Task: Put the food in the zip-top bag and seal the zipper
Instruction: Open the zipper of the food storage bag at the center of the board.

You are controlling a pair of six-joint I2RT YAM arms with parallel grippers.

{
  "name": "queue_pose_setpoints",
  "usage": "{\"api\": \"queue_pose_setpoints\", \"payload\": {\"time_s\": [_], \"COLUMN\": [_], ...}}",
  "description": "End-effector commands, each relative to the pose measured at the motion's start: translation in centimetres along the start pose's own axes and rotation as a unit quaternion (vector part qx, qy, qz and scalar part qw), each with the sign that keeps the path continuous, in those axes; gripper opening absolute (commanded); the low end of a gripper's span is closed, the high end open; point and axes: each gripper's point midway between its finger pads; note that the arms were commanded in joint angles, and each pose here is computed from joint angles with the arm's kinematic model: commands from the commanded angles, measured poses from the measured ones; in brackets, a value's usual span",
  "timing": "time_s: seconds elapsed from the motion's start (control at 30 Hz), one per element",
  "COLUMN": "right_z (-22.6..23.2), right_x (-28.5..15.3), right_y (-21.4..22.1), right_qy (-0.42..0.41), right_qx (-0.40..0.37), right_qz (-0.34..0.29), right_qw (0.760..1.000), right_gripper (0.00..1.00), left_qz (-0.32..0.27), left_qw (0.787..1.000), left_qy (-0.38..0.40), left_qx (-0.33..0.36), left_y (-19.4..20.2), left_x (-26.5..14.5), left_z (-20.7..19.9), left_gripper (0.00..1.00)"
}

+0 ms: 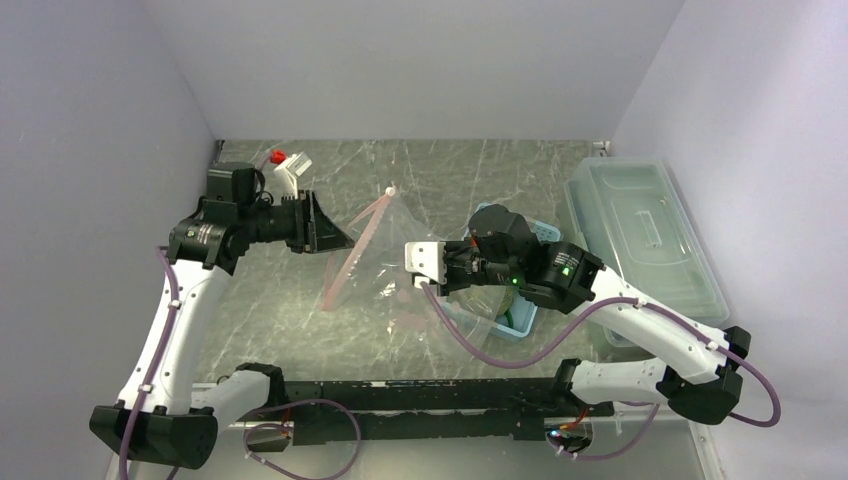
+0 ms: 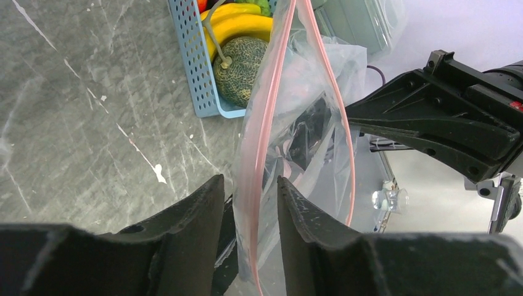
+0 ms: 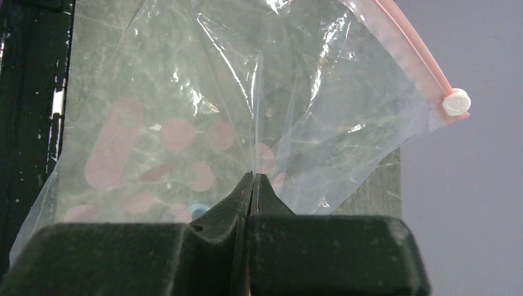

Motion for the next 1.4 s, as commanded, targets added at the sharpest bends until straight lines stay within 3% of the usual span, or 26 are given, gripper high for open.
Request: {"api": "queue_pose_setpoints", "payload": {"time_s": [0.0, 0.13, 0.33, 0.63, 0.73, 0.87, 0.9, 1.23, 1.37], "right_z": [-0.7, -0.6, -0.8, -0.8, -0.8, -1.0, -1.0, -2.0, -2.6], "right_x": [-0.8, -0.8, -0.8, -0.7, -0.8, -0.8, -0.8, -0.4, -0.4], "right_y": [-1.8, -1.9, -2.4, -2.6, -2.7, -2.9, -2.9, -4.0, -4.6], "right_qy": [0.005, 0.004, 0.005, 0.006, 0.006, 0.008, 0.009, 0.028, 0.043], "right_qx": [-0.015, -0.016, -0.019, -0.019, -0.018, -0.018, -0.018, -0.011, -0.009], "right_qz": [-0.025, -0.03, -0.037, -0.041, -0.044, -0.047, -0.048, -0.066, -0.077], "right_qw": [1.0, 0.999, 0.999, 0.999, 0.999, 0.999, 0.999, 0.997, 0.996], "right_gripper": [0.0, 0.0, 0.0, 0.0, 0.0, 0.0, 0.0, 0.0, 0.15], "left_qz": [-0.005, -0.004, 0.001, 0.011, 0.015, 0.018, 0.018, -0.001, -0.014], "left_qw": [1.0, 1.0, 1.0, 1.0, 1.0, 1.0, 1.0, 0.998, 0.993], "left_qy": [0.005, 0.01, 0.017, 0.017, 0.018, 0.017, 0.011, -0.067, -0.11], "left_qx": [0.025, 0.024, 0.022, 0.017, 0.016, 0.015, 0.015, 0.023, 0.033], "left_y": [-0.6, -0.4, -0.1, 0.4, 0.6, 0.6, 0.6, -1.2, -2.5], "left_x": [-0.2, -0.2, -0.1, 0.3, 0.5, 0.5, 0.5, -1.0, -2.2], "left_z": [-0.5, -0.7, -0.8, -0.5, -0.4, -0.4, -0.3, 0.4, 0.6], "left_gripper": [0.39, 0.34, 0.42, 0.4, 0.35, 0.1, 0.0, 0.0, 0.0]}}
Point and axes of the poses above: each gripper's point midway between its finger pads, its own x axis out along the fingers, its own z axis along the line the jaws close on, y = z × x, and after that the axes turned 6 degrees about x, right-handed
